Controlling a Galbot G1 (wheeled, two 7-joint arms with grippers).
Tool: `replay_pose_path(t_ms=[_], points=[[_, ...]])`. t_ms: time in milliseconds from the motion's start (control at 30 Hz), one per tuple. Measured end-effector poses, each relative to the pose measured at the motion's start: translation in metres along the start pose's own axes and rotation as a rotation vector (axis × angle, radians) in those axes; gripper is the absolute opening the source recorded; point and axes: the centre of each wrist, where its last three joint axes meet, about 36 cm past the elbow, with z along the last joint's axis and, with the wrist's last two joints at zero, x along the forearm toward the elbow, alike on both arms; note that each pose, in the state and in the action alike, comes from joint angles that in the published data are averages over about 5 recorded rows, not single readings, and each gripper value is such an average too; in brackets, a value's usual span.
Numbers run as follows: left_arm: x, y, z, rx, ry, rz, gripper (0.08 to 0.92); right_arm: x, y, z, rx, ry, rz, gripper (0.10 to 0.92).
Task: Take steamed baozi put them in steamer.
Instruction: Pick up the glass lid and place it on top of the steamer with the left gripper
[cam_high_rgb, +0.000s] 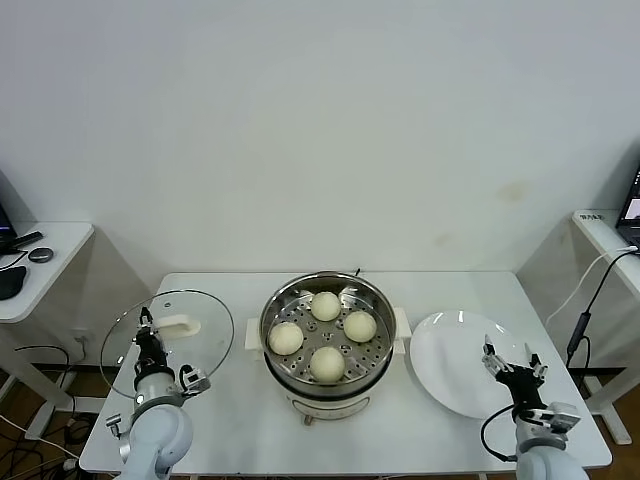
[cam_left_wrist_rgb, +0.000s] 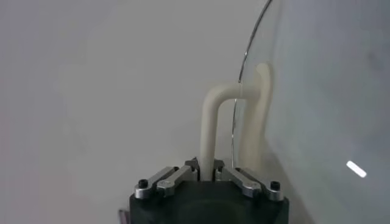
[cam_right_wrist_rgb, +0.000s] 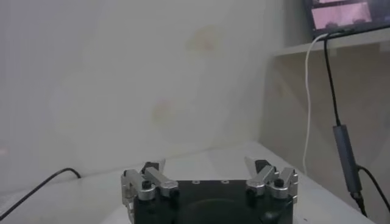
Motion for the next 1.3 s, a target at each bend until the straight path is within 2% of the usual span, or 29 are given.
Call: replay_pose_path(t_ms=[133, 233, 467, 867, 1167, 1300], points=[[0.007, 0.024, -0.007, 0.018, 0.033, -0.011, 0.18, 0.003, -0.001, -0.003, 0.003, -0.004, -0.001, 0.823], [0.015, 0.039, -0.014, 0.034, 0.041, -0.015, 0.18, 0.004, -0.001, -0.003, 0.005, -0.003, 0.0, 0.823], [0.046, 0.066, -0.043, 0.08, 0.007, -0.012, 0.18, 0.008, -0.002, -0.002, 0.008, -0.002, 0.008, 0.823], [0.1, 0.095, -0.122, 0.185, -0.168, 0.021, 0.18, 0.015, -0.008, -0.005, 0.023, 0.002, 0.029, 0.823], [0.124, 0.098, -0.177, 0.225, -0.321, 0.067, 0.18, 0.016, -0.006, -0.002, 0.022, 0.008, 0.037, 0.823], [0.132, 0.097, -0.196, 0.235, -0.376, 0.088, 0.18, 0.015, -0.004, -0.001, 0.02, 0.009, 0.039, 0.823]])
